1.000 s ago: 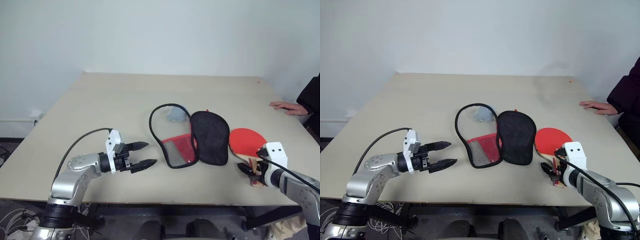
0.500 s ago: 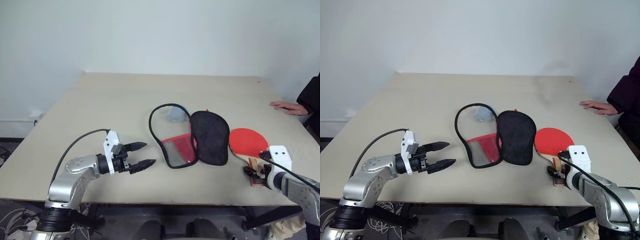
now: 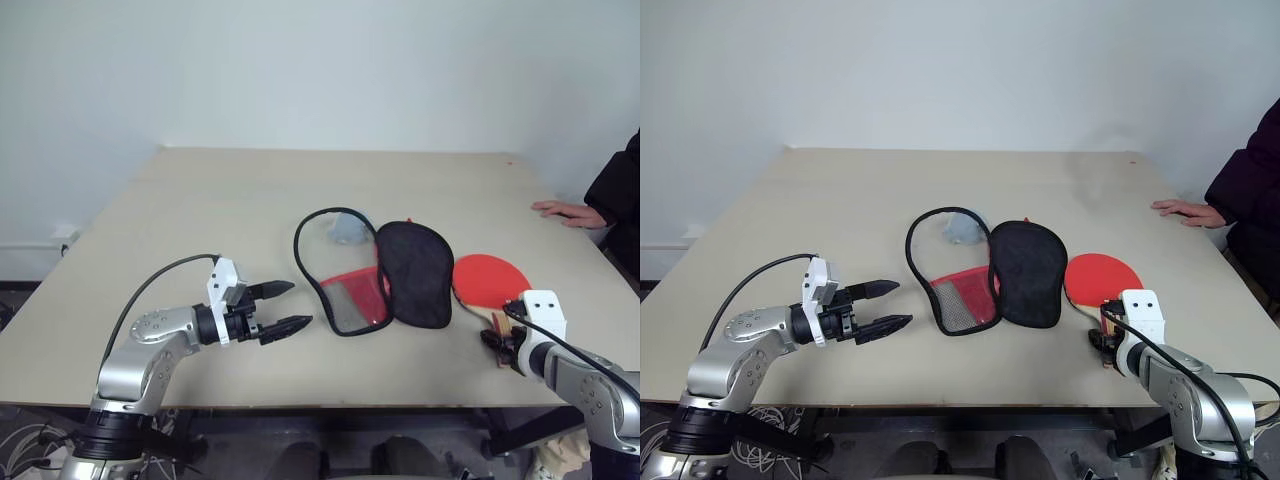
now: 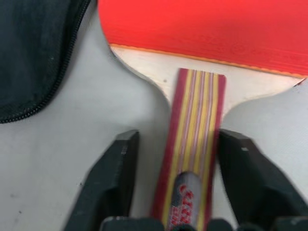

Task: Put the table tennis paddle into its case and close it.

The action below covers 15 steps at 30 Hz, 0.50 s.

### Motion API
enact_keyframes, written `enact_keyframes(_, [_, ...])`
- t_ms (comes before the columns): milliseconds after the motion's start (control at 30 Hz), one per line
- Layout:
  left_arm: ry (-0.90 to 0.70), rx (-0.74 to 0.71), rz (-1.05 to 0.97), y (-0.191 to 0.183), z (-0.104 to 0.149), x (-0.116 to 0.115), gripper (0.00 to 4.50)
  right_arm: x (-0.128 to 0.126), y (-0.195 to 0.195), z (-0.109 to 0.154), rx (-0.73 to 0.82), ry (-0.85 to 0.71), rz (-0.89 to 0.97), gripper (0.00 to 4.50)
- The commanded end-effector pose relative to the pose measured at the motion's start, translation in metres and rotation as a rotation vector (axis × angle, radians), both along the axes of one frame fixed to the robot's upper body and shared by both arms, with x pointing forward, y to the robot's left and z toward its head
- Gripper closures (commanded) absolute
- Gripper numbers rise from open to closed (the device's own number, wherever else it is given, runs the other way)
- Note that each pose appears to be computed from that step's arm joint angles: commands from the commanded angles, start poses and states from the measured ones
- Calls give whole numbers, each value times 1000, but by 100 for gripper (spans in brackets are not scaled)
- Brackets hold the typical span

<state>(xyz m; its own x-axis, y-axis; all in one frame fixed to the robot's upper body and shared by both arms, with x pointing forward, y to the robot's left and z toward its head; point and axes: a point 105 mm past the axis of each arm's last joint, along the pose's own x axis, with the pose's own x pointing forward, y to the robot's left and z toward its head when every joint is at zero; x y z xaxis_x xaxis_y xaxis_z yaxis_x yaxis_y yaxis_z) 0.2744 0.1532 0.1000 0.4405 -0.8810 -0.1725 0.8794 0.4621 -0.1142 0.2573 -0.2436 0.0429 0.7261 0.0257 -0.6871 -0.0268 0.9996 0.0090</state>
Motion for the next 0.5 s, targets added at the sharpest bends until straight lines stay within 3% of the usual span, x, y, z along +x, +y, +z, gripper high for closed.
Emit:
enact_keyframes(33, [-42, -4, 3, 1, 9, 1, 0, 6, -10, 7, -35, -22, -22, 301])
enact_keyframes(133, [-40, -6, 6, 1, 9, 1, 0, 12, -19, 11, -59, -33, -29, 336])
enact_keyframes(333, [-38, -9, 9, 1, 9, 0, 0, 37, -65, 38, -165, -118, -146, 336])
enact_keyframes(500, [-38, -8, 14, 2, 9, 1, 0, 60, -80, 68, -177, -213, -182, 336])
